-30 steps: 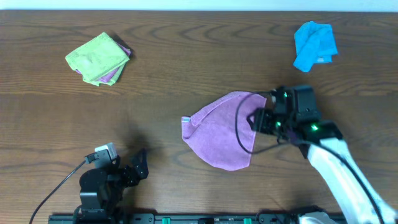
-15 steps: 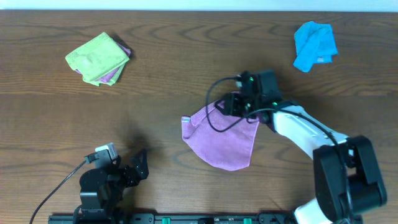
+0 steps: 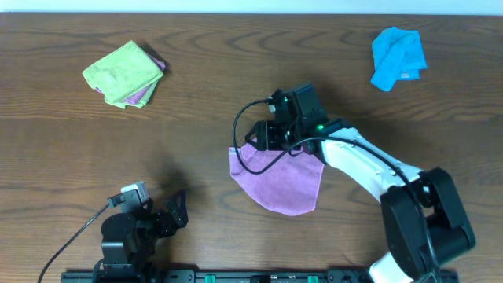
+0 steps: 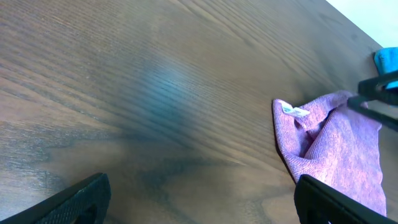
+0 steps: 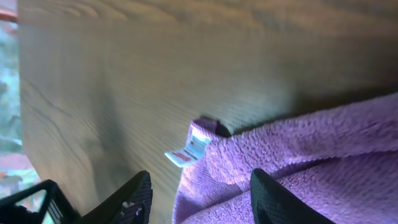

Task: Fold the cloth
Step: 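Lift the purple cloth corner and pull it up-left to spread it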

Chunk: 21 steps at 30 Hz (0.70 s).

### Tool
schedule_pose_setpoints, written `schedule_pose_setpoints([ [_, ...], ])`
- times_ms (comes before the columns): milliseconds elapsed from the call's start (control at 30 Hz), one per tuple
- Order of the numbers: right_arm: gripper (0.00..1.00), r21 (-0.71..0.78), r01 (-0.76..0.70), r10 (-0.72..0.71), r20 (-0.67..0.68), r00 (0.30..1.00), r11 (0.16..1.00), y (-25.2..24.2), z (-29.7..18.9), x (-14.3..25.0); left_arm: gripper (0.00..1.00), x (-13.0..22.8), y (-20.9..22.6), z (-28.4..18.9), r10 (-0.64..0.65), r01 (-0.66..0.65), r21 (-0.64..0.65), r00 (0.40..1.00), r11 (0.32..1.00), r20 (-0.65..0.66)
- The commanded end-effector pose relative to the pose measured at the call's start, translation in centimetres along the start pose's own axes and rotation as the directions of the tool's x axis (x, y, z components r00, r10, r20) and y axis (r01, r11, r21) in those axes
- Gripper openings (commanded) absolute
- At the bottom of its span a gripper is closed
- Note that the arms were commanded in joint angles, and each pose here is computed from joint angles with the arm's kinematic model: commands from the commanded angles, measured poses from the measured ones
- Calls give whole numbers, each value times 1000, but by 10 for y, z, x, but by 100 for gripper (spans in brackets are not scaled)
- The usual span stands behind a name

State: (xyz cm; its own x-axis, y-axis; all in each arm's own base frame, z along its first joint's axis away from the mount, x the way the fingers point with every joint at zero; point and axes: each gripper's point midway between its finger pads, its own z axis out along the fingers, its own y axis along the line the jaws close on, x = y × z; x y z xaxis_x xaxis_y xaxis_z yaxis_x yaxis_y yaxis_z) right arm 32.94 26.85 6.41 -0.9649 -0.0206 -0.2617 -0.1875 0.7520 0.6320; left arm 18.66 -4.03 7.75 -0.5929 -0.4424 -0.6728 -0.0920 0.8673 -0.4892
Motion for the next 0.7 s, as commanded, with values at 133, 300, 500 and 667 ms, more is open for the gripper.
schedule_pose_setpoints([
  [133,51,34,-18,20,-78,997,999,-4,18,22,95,2,3,1,19,-19,-14,1000,1000,-1],
  [300,50,59,-27,33,-99,995,998,-10,21,28,95,2,3,1,19,-19,-14,1000,1000,-1],
  [500,51,93,-26,35,-96,995,995,-16,22,29,95,0,7,1,19,-19,-35,1000,999,9],
  [667,51,104,-26,37,-102,994,994,-20,28,31,95,-1,8,0,19,-19,-41,1000,999,12],
])
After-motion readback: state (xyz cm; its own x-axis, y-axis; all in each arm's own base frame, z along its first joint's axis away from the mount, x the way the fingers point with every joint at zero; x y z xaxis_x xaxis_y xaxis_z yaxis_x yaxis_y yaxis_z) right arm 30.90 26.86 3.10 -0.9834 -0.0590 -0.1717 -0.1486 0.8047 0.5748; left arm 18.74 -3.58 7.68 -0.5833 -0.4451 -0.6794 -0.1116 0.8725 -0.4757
